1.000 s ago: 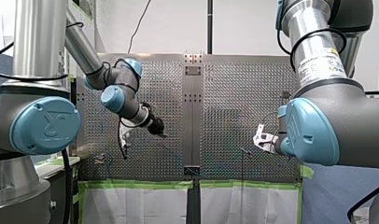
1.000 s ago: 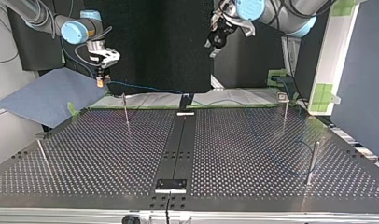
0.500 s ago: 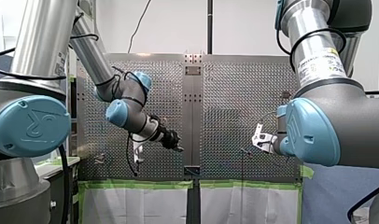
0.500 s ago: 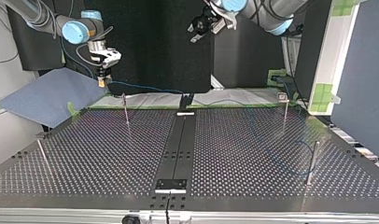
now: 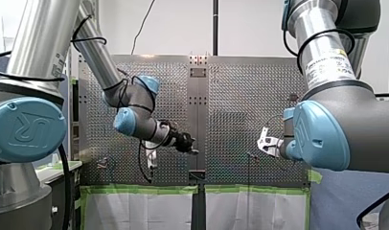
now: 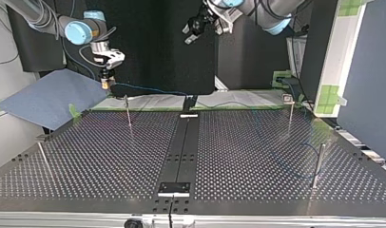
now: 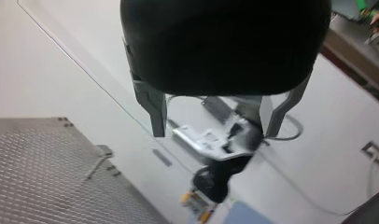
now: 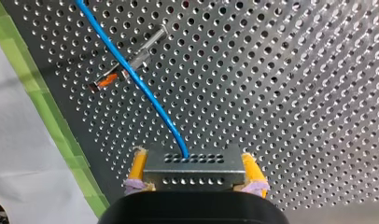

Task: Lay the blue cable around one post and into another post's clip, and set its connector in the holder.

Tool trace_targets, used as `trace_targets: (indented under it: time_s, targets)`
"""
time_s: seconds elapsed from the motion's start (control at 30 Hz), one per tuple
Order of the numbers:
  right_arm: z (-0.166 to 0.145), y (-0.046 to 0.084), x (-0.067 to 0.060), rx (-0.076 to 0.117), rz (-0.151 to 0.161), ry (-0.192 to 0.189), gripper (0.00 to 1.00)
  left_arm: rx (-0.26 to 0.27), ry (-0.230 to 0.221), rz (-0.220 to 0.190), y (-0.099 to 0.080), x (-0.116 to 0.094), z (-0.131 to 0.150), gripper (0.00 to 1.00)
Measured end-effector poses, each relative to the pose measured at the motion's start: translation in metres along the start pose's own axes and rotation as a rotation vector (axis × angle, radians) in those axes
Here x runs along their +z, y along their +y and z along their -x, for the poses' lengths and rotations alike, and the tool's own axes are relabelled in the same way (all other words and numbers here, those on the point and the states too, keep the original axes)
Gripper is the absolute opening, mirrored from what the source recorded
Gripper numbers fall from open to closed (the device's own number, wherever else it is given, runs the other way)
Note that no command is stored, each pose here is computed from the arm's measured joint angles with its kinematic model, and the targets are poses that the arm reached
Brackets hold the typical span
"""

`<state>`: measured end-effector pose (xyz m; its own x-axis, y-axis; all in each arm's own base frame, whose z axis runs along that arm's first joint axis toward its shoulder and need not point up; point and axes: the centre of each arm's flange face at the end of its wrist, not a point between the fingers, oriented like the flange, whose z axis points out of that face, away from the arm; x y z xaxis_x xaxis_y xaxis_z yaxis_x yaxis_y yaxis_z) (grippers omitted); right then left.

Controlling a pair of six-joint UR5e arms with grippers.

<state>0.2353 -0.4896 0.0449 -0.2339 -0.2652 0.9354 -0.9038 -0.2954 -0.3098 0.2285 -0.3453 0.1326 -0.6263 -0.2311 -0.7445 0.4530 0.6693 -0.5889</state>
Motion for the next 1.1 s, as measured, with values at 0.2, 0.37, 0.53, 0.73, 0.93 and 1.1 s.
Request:
trace_targets:
  time_s: [0.2, 0.37, 0.53, 0.73, 0.93, 1.1]
  targets:
    - [0.0, -0.004, 0.001, -0.014, -0.01, 0.007, 0.0, 0.054, -0.096, -0.005, 0.0, 0.02, 0.025, 1.0]
    - [-0.002, -0.007, 0.001, -0.028, -0.015, 0.012, 0.0, 0.097, -0.143, -0.009, 0.001, 0.039, 0.035, 1.0]
    - [-0.016, -0.012, 0.0, -0.036, -0.021, 0.03, 0.0, 0.148, -0.198, 0.0, 0.003, 0.06, 0.043, 1.0]
    - [-0.024, -0.015, 0.0, -0.04, -0.028, 0.042, 0.0, 0.207, -0.275, 0.029, 0.01, 0.087, 0.056, 1.0]
    - [-0.024, -0.018, 0.0, -0.04, -0.036, 0.041, 0.0, 0.241, -0.333, 0.034, 0.019, 0.111, 0.068, 1.0]
    - [-0.024, -0.019, 0.0, -0.041, -0.04, 0.04, 0.0, 0.268, -0.38, 0.041, 0.023, 0.13, 0.075, 1.0]
